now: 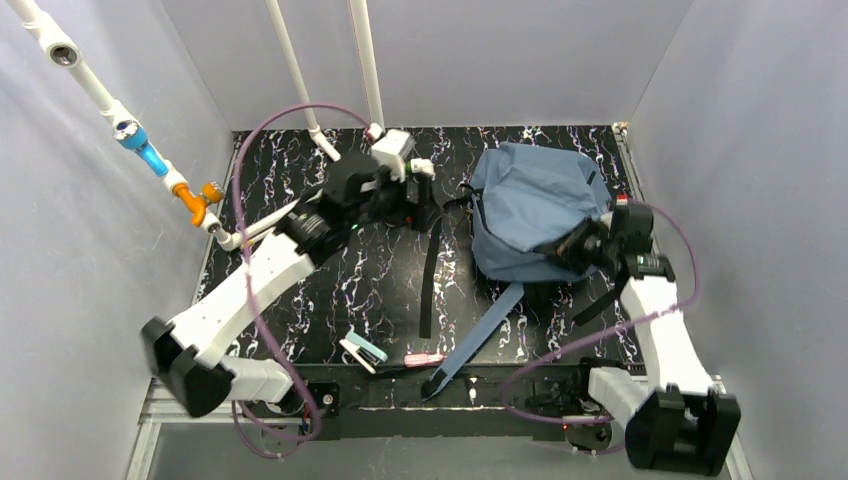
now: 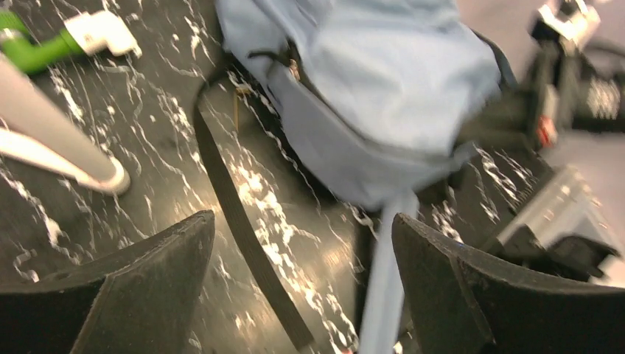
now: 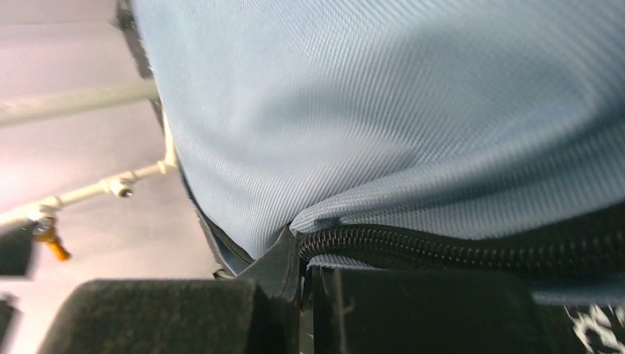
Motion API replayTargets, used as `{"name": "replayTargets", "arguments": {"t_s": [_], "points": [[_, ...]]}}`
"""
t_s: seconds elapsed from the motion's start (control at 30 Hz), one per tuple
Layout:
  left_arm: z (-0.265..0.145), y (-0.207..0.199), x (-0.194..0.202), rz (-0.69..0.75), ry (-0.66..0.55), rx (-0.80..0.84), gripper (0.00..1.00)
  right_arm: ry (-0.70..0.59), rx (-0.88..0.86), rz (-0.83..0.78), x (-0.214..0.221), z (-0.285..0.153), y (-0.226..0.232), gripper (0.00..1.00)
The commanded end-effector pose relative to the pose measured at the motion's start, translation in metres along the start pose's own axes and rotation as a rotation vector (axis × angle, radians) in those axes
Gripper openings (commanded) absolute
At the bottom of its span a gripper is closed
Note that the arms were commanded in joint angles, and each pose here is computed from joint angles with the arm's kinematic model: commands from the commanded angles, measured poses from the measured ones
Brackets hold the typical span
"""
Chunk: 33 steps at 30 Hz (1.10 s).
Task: Pack the student bag
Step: Adjust the student bag at the center of the board.
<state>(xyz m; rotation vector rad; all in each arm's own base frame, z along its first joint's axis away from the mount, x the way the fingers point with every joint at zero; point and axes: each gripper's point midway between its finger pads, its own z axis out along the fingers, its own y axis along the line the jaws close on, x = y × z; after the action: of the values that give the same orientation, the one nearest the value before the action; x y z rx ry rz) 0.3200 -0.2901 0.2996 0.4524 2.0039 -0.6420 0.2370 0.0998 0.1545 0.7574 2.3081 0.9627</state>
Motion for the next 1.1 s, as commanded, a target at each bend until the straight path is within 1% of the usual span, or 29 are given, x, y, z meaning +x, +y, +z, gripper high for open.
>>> {"name": "replayTargets", "arguments": {"t_s": [0.0,0.13,0.27,0.37,0.43,0.5,0.57,0.6,0.67,0.77,0.8,0.87,0.97,1.07], "points": [[-0.058,-0.015,0.032,-0.127,0.030,0.094,0.89,-0.211,-0.264,-0.132,-0.101,-0.011,0.119,0.01],[-0.078,-0.025,0.062,-0.240,0.067,0.160,0.89,-0.324,-0.235,-0.199,-0.165,-0.015,0.163,0.01],[-0.092,-0.036,0.080,-0.327,0.093,0.228,0.89,-0.430,-0.312,-0.237,-0.218,-0.020,0.214,0.01],[-0.097,-0.038,0.090,-0.341,0.101,0.258,0.89,-0.458,-0.357,-0.287,-0.250,-0.017,0.248,0.01],[-0.101,-0.039,0.096,-0.335,0.107,0.268,0.89,-0.436,-0.413,-0.328,-0.256,-0.017,0.269,0.01],[-0.104,-0.035,0.102,-0.319,0.101,0.259,0.89,-0.423,-0.455,-0.400,-0.252,-0.021,0.291,0.01],[-0.105,-0.029,0.106,-0.309,0.086,0.234,0.89,-0.418,-0.446,-0.434,-0.238,-0.022,0.293,0.01],[-0.105,-0.027,0.106,-0.302,0.081,0.231,0.90,-0.408,-0.444,-0.437,-0.229,-0.020,0.287,0.01],[-0.104,-0.027,0.108,-0.294,0.076,0.237,0.90,-0.355,-0.414,-0.437,-0.192,-0.004,0.263,0.01],[-0.096,-0.025,0.117,-0.311,0.105,0.227,0.90,-0.228,-0.325,-0.323,-0.127,0.020,0.188,0.01],[-0.093,-0.026,0.121,-0.321,0.119,0.227,0.90,-0.196,-0.338,-0.300,-0.102,0.021,0.171,0.01],[-0.088,-0.026,0.126,-0.338,0.134,0.230,0.90,-0.149,-0.284,-0.262,-0.060,0.024,0.122,0.01],[-0.077,-0.025,0.133,-0.382,0.138,0.227,0.89,-0.064,-0.169,-0.232,-0.013,0.022,0.059,0.01],[-0.064,-0.029,0.139,-0.421,0.163,0.248,0.89,0.013,-0.106,-0.213,0.023,0.025,0.011,0.01]]}}
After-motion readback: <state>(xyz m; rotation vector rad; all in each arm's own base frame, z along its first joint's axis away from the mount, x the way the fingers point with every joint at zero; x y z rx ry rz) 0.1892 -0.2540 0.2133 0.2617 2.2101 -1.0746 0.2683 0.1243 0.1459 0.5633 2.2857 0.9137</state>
